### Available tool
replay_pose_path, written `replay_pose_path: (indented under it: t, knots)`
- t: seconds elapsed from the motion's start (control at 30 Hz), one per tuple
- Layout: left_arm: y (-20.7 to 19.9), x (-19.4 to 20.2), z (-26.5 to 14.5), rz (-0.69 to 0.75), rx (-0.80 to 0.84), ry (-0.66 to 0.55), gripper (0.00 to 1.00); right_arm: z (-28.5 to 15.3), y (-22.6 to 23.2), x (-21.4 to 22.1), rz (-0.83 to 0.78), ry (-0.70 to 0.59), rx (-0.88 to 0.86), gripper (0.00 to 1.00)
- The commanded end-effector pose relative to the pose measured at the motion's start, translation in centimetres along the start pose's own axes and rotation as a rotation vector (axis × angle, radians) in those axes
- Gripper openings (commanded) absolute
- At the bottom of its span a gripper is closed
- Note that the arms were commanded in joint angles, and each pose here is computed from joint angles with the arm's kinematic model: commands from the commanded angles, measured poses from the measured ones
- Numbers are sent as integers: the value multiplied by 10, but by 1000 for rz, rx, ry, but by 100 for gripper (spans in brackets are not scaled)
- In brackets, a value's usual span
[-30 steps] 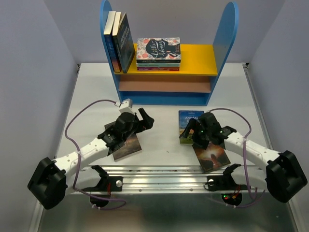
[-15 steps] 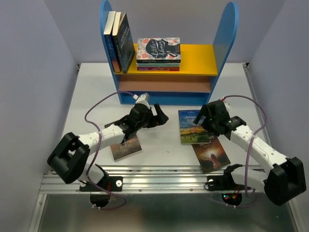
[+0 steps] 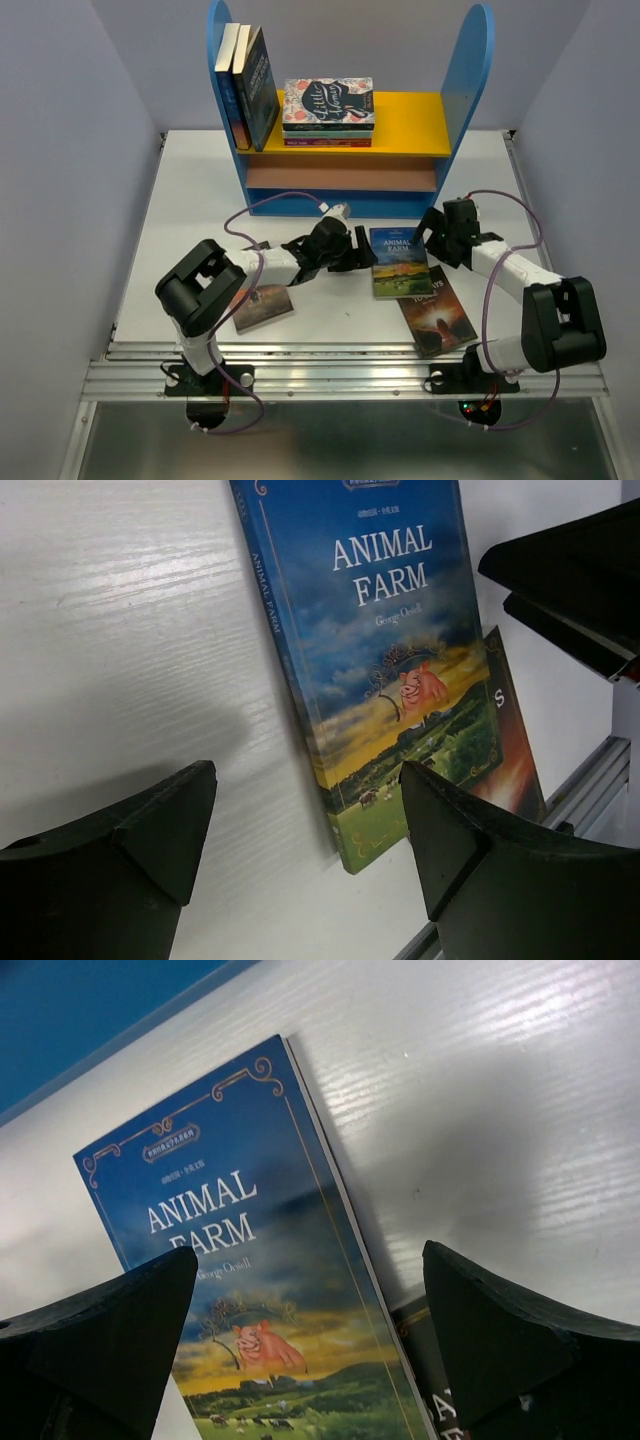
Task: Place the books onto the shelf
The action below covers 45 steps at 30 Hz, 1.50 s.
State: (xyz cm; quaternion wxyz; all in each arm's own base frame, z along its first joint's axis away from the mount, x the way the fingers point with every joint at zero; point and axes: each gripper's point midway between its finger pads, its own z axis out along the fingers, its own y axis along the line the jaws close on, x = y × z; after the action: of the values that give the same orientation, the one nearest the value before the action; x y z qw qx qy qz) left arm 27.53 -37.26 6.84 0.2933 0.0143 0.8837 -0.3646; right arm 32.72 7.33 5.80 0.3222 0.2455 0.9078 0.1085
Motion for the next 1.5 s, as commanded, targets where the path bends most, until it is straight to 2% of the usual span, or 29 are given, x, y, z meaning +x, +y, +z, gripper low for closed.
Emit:
replay_pose_path:
  t: [0.0, 0.03, 0.07, 0.17, 0.37, 0.53, 0.77, 0.9, 1.1, 1.23, 1.37, 1.47]
  knots:
    - [-28, -8, 5, 2, 61, -14, 84, 7, 21, -14, -30, -45, -112, 100]
    - [-27, -2, 8, 0, 54, -3, 82, 9, 24, -5, -38, -12, -142, 100]
    - [-25, 1, 11, 1, 45, 4, 75, 10, 27, -5, -40, -15, -164, 100]
    - [-22, 6, 19, -3, 23, 26, 69, 15, 26, 6, -48, 23, -175, 100]
    - [-22, 9, 27, 8, 4, 34, 66, 18, 18, 30, -42, 85, -188, 100]
    - [-12, 9, 34, 22, -69, 25, 56, 8, 19, 41, -31, 108, -228, 100]
    - [-4, 21, 48, 31, -108, 73, 53, -3, 23, 36, -4, 80, -252, 100]
    - [-5, 23, 49, 31, -104, 82, 52, -2, 28, 45, 3, 128, -280, 100]
    - [-8, 28, 52, 24, -91, 105, 45, -11, 39, 51, 27, 172, -345, 100]
    - [-13, 31, 50, 23, -86, 105, 45, -30, 62, 34, 21, 120, -454, 100]
    - [-16, 32, 51, 27, -81, 107, 45, -55, 88, 26, 22, 110, -611, 100]
    - [-14, 33, 51, 24, -85, 109, 45, -65, 95, 25, 24, 107, -658, 100]
